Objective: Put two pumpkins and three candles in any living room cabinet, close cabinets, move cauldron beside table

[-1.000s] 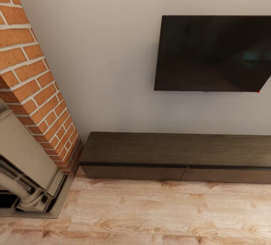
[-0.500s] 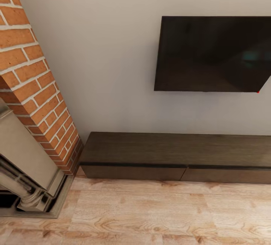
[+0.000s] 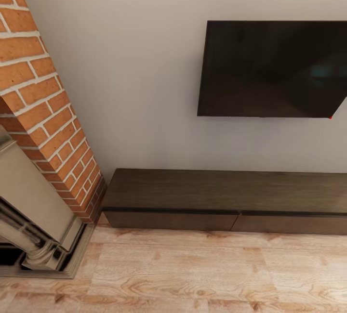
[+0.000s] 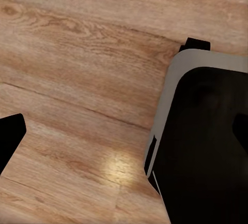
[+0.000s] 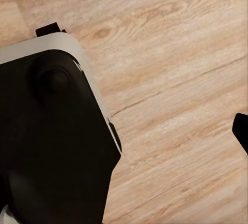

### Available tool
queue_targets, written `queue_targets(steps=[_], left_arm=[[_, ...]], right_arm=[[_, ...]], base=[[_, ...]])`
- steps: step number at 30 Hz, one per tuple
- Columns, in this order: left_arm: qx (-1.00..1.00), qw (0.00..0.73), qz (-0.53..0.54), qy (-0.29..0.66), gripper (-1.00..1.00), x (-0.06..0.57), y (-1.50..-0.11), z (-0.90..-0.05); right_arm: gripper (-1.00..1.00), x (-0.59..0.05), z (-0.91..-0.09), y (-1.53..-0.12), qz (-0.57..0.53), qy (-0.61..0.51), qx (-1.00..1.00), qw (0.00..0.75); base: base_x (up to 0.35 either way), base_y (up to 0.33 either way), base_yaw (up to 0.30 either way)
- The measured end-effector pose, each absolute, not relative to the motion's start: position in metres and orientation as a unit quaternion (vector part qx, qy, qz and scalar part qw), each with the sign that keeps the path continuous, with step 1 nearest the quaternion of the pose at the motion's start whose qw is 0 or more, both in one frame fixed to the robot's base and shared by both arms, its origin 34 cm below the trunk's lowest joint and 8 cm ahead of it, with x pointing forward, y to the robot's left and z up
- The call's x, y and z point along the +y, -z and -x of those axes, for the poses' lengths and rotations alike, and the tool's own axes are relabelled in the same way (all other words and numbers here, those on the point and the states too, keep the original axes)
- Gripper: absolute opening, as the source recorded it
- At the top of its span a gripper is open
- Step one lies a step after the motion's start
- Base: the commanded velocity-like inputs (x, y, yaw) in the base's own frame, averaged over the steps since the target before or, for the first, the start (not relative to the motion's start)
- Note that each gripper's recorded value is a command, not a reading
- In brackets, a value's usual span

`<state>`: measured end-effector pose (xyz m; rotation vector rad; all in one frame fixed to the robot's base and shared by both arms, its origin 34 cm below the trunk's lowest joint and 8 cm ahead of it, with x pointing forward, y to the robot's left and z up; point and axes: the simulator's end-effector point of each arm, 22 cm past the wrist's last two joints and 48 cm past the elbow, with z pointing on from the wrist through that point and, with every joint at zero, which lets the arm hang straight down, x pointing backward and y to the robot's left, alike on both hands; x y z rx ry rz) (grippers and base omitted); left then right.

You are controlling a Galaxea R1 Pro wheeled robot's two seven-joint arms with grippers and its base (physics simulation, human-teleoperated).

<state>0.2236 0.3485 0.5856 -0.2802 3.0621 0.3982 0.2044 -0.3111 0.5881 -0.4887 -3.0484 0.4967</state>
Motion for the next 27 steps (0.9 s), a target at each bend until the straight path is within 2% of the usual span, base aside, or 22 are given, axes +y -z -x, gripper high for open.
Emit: queue_targets(steps=[27], left_arm=[[0.987,0.021,0.09,-0.128,1.0,0.348,-0.586,-0.224]], right_arm=[[1.0,-0.316,-0.18,-0.59,0.152,-0.165,-0.974,0.023]], base=[[0.0,0.0,0.0]])
